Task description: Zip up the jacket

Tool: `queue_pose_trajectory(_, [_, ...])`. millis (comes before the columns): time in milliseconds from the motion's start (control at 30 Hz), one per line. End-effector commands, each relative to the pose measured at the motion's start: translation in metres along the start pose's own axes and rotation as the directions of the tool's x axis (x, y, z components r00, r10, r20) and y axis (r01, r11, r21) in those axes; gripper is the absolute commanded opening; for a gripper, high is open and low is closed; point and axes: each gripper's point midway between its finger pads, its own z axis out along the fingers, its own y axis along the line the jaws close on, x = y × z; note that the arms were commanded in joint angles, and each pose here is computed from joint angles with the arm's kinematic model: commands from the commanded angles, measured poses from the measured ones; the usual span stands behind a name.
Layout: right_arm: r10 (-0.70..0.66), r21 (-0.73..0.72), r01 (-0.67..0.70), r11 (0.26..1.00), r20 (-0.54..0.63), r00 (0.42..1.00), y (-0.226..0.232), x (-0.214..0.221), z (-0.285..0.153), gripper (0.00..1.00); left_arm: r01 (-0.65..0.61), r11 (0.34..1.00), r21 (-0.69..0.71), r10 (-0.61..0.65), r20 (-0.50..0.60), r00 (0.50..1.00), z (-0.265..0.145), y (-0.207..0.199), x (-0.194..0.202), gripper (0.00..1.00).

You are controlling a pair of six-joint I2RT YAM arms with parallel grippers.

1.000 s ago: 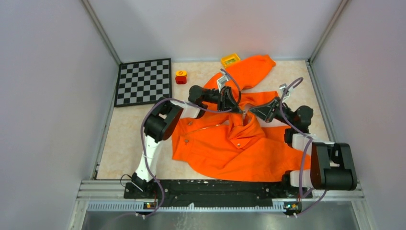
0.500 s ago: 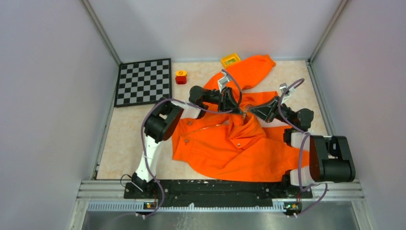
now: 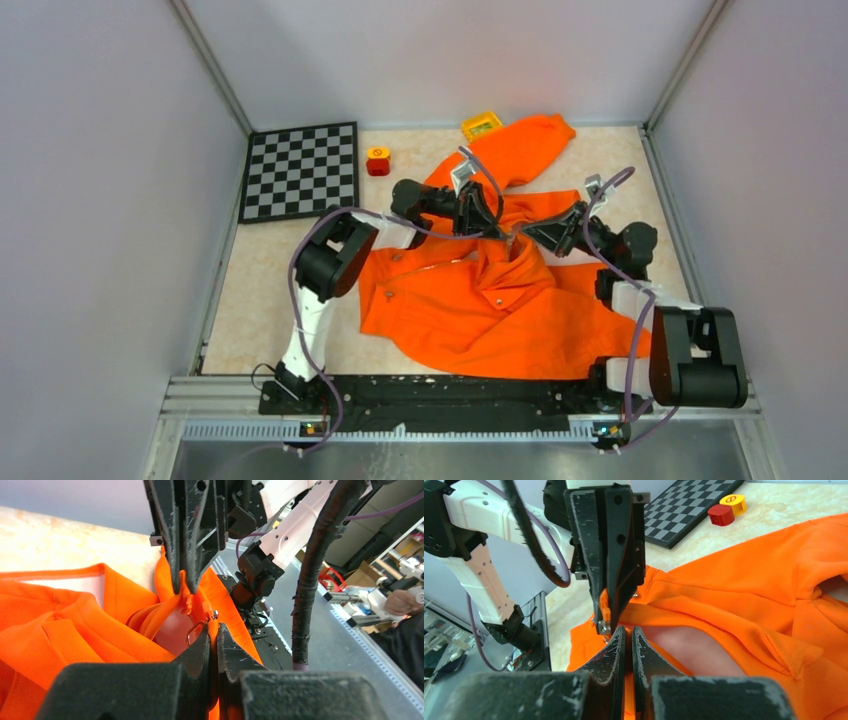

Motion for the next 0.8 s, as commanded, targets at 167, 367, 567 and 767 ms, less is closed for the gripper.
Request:
queue_pose_trajectory(167, [-0.11,-0.07,0.113,0.991,0.039,0.993,0.013,-0.009,0.001,0.0,-0.42,0.907,0.044,0.42,-0.007,0.907,0.008,-0.044,-0.043,0.0])
queue_pose_trajectory(367, [-0.121,0.001,0.121,0.993,0.021,0.992,0.002,-0.011,0.003,0.0,-0.592,0.791,-0.151,0.54,-0.281,0.793,0.027,-0.001,-0.034,0.0])
queue_pose_trajectory(567, [-0.144,-0.048,0.144,0.988,0.003,0.99,0.011,-0.005,0.005,0.0,-0.586,0.801,-0.12,0.519,-0.349,0.78,0.023,0.001,-0.023,0.0])
queue_pose_trajectory(767, [-0.152,-0.188,0.156,0.97,0.036,0.988,0.044,-0.001,0.005,0.0,-0.634,0.764,-0.121,0.545,-0.407,0.733,0.016,-0.006,-0.028,0.0])
